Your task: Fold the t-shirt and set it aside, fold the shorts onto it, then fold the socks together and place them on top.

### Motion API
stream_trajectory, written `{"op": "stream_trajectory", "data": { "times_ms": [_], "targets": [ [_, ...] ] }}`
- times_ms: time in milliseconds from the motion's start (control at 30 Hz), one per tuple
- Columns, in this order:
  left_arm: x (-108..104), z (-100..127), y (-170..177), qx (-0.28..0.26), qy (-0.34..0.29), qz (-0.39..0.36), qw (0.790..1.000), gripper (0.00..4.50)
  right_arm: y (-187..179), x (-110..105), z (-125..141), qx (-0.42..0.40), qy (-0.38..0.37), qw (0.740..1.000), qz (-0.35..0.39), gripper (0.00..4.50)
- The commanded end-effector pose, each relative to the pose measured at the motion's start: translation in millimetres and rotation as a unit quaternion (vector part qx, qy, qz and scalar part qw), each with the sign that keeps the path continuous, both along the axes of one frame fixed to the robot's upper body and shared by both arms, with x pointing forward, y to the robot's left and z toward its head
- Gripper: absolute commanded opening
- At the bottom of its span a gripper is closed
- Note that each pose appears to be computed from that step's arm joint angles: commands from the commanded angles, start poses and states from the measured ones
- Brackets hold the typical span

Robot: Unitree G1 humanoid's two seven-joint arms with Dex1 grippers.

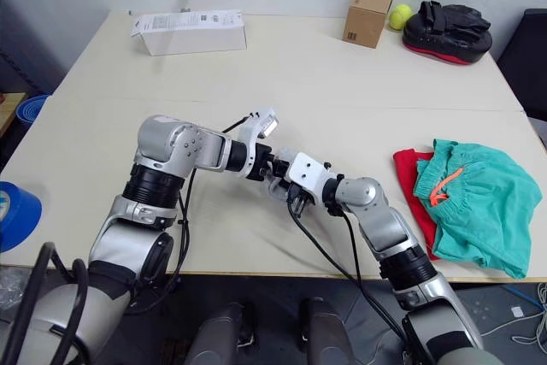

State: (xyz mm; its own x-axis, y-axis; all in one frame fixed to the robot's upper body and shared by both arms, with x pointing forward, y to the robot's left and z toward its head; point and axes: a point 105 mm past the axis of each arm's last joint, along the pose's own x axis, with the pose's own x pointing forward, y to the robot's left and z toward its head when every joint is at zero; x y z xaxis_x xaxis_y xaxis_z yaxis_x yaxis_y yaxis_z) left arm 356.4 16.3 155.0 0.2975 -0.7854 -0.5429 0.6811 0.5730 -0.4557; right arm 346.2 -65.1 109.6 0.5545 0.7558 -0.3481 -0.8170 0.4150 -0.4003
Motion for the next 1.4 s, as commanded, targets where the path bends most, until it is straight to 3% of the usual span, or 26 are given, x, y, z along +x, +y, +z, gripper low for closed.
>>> {"op": "stream_trajectory", "data": {
  "times_ms": [33, 533, 700, 1033, 1200, 1400],
  "targets": [
    [-10, 21, -18, -0.072, 0.021, -0.033, 0.997, 4.46, -15, 0, -17, -0.032, 0.017, 0.999, -0.026, 0.00],
    [-4, 55, 17, -0.161, 0.060, 0.011, 0.985, 4.46, -18, 2, -21, -0.037, 0.026, 0.998, -0.034, 0.00],
    [-1, 46, 25, -0.143, 0.064, 0.033, 0.987, 4.46, -18, 2, -22, -0.037, 0.027, 0.998, -0.034, 0.00],
    [8, 50, 49, -0.146, 0.065, 0.068, 0.985, 4.46, -23, 2, -22, -0.038, 0.029, 0.998, -0.040, 0.00],
    [4, 38, 37, -0.135, 0.068, 0.053, 0.987, 4.46, -23, 2, -22, -0.038, 0.030, 0.998, -0.040, 0.00],
    [-3, 28, 13, -0.165, 0.084, 0.022, 0.982, 4.46, -22, 3, -22, -0.037, 0.031, 0.998, -0.039, 0.00]
  ]
}}
